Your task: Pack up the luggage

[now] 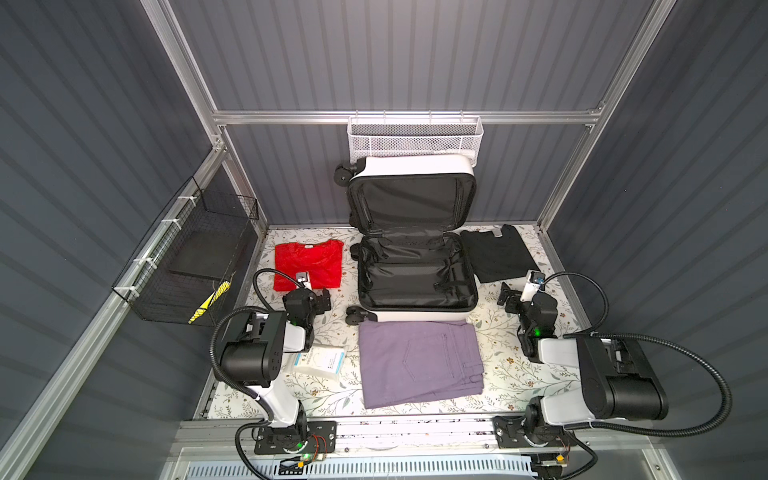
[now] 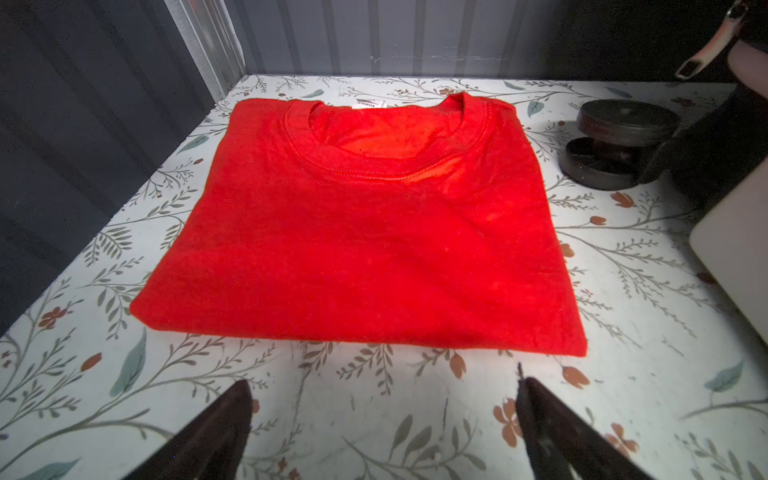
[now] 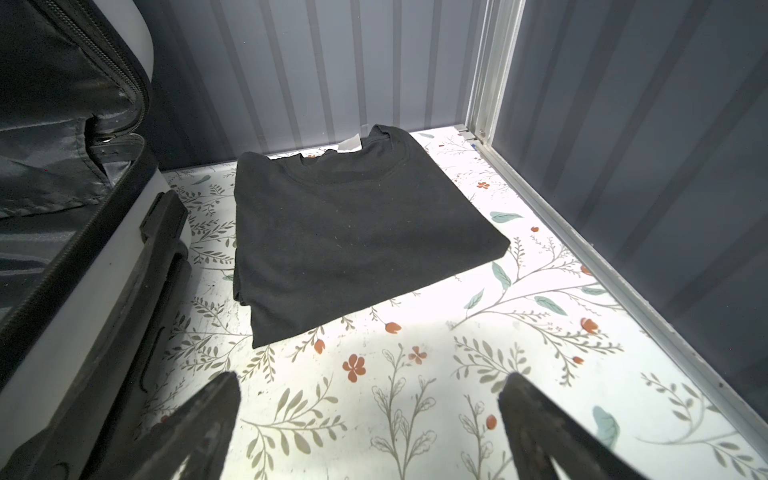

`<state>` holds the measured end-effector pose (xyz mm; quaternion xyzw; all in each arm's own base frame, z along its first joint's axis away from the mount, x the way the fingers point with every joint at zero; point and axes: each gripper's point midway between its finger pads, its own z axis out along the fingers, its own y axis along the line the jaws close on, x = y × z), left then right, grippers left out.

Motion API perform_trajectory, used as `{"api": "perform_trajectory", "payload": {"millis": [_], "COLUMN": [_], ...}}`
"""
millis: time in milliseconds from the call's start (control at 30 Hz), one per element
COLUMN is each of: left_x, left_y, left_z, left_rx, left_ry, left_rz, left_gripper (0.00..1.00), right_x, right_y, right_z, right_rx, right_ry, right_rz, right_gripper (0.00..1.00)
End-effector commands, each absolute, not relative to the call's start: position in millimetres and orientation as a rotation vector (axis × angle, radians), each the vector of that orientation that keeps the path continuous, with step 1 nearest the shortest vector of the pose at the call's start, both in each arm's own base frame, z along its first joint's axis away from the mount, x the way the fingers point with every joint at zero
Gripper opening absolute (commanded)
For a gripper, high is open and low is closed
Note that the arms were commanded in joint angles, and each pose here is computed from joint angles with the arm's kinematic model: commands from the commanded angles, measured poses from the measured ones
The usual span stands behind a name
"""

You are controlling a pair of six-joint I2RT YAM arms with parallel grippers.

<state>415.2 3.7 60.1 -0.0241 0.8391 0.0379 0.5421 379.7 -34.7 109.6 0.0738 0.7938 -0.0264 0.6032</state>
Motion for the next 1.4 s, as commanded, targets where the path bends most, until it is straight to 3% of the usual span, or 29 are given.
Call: {"api": "perform_trajectory", "payload": {"millis": [0,600,900,1100,1367], "left_x": [416,416,418,414,371], "left_y": [4,3,22,21,-14], "left_z": [64,64,106,145,179], "left_rx": [-0.060,-0.056,-0.183,-0.297,-0.379], "left_ry": [1.976,1.990,2.020,2.143,2.349], "left_rz": [0.101,0.127,0.210,0.157,-0.127], "left_gripper": [1.00,1.00,1.00,1.00,1.00], "right_x": [383,384,371,349,329], "right_y": [-35,-35,-56,-66,2], "right_z": [120,121,163,192,216], "right_rx": [0.170,0.169,0.322,0.727,0.502], "right_ry": [1.803,1.798,1.792,1.798,1.932], "right_rz": [-0.057,-0.053,-0.128,0.072,0.458], "right_gripper": [0.99,0.99,0.99,0.99,0.99]}}
